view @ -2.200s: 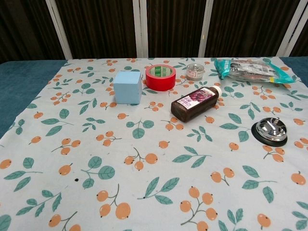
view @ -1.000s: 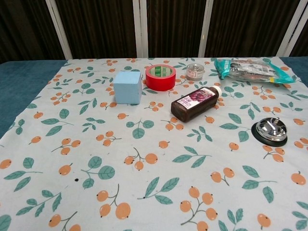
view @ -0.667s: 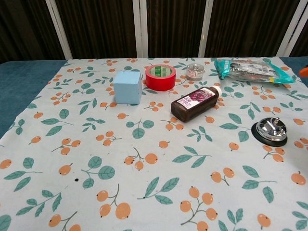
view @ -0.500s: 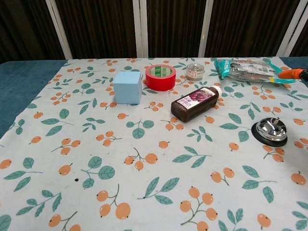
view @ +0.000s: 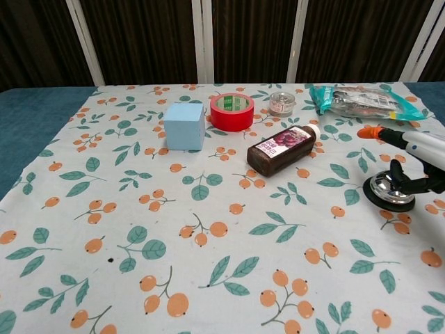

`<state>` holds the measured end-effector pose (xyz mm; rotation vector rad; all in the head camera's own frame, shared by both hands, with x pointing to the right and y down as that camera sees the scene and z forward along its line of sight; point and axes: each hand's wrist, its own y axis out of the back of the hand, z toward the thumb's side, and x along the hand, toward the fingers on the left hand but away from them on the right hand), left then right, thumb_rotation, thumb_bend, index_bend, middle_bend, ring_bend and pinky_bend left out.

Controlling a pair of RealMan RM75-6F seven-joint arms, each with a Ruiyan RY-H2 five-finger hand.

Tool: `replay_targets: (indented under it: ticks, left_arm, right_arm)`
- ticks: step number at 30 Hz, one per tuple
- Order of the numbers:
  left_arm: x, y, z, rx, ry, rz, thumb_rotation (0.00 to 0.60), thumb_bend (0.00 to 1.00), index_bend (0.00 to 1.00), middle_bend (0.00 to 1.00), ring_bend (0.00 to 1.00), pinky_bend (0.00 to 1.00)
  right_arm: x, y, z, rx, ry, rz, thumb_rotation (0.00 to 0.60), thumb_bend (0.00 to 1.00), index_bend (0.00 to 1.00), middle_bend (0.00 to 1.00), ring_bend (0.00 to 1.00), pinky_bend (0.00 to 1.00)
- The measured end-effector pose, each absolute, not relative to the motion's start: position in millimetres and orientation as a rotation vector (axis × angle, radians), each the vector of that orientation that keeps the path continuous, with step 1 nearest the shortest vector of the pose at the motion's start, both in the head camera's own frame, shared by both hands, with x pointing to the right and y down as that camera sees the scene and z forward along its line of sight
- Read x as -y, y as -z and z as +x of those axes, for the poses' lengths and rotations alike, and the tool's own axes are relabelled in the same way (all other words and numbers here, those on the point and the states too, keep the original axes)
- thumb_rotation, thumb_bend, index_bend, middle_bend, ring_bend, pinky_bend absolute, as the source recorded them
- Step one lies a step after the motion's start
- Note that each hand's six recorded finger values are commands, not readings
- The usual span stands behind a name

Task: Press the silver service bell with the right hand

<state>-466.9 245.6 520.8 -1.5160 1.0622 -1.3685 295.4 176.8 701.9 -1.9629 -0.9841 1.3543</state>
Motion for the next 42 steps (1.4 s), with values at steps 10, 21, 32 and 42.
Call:
replay_targets:
  ticks: [10, 21, 32, 42]
  left_arm:
    - [-245.9, -523.3, -464.8, -1.052, 1.375, -1.516, 0.6, 0.27, 0.06, 0.0, 0.0, 0.09]
    - [-247.0, -523.6, -463.3, -1.049, 1.376, -1.513, 0.6, 0.27, 0.06, 0.0, 0.0, 0.09]
    - [-247.0, -523.2, -464.9, -1.056, 1.383, -1.511, 0.6, 0.27, 0.06, 0.0, 0.0, 0.09]
    - [-247.2, -522.1, -466.7, -1.064, 1.389, -1.506, 0.6, 0.27, 0.06, 0.0, 0.0, 0.09]
  right_arm:
    - [-181.6, -721.8, 294.8, 0.973, -1.378, -1.973, 0.6, 0.87, 0.0, 0.01, 0.01, 0.0]
    - [-190.5, -738.6, 292.5, 0.928, -1.407, -1.993, 0.6, 0.87, 0.0, 0.01, 0.01, 0.0]
    - [-188.4, -734.7, 284.9, 0.914, -1.372, -1.982, 0.6, 0.87, 0.0, 0.01, 0.01, 0.0]
    - [-168.7, -692.0, 282.0, 1.003, -1.241, -1.941, 0.6, 0.87, 0.0, 0.01, 0.0, 0.0]
